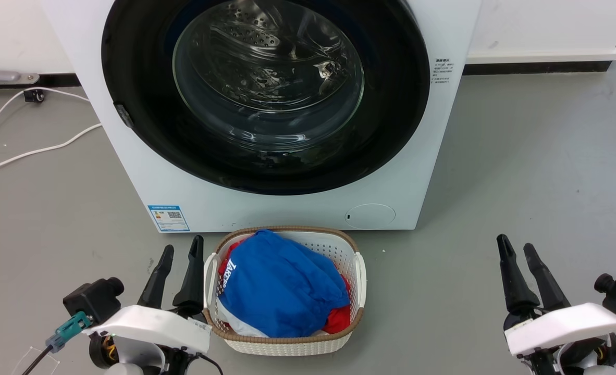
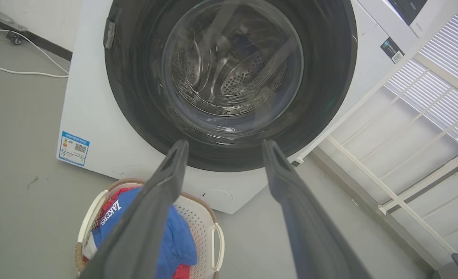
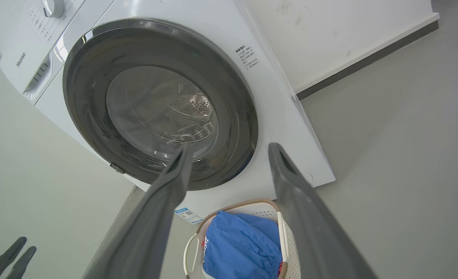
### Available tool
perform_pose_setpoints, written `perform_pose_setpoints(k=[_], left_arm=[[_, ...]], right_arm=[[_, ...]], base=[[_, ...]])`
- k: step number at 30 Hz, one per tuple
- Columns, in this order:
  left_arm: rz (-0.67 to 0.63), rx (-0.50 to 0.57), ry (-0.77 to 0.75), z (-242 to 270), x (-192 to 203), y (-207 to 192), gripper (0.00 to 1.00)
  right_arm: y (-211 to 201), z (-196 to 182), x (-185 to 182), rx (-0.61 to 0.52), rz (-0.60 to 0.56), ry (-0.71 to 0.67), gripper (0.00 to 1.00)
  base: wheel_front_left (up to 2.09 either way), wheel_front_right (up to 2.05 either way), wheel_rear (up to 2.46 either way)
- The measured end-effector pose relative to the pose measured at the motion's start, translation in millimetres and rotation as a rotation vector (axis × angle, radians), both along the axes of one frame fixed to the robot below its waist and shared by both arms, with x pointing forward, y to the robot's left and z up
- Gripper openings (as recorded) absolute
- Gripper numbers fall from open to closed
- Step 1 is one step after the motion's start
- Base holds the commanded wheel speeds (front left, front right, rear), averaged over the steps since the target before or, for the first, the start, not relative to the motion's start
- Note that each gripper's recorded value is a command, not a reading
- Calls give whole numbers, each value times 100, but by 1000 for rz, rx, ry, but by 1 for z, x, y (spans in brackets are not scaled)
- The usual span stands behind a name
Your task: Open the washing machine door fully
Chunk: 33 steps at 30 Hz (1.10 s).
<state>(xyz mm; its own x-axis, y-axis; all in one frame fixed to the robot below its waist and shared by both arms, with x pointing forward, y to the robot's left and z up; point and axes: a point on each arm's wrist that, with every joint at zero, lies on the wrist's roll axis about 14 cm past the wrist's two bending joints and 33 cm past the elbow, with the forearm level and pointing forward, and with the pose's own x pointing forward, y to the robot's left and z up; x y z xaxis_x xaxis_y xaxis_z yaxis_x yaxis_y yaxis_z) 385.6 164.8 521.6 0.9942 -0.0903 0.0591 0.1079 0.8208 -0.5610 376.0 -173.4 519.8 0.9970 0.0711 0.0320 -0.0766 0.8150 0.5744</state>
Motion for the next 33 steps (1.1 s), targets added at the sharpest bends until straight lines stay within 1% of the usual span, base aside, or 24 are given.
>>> perform_pose_setpoints(k=[10, 18, 33], left_arm=[[-21, 158, -27, 1, 2, -4, 100], [-38, 267, -46, 1, 2, -7, 100], [-51, 395, -77, 1, 2, -12, 100]], right_arm=[[1, 2, -1, -147, 10, -3, 100], [3, 3, -3, -240, 17, -3, 100], [4, 4, -8, -385, 26, -1, 100]], base=[[0, 0, 0], [0, 0, 0], [0, 0, 0]])
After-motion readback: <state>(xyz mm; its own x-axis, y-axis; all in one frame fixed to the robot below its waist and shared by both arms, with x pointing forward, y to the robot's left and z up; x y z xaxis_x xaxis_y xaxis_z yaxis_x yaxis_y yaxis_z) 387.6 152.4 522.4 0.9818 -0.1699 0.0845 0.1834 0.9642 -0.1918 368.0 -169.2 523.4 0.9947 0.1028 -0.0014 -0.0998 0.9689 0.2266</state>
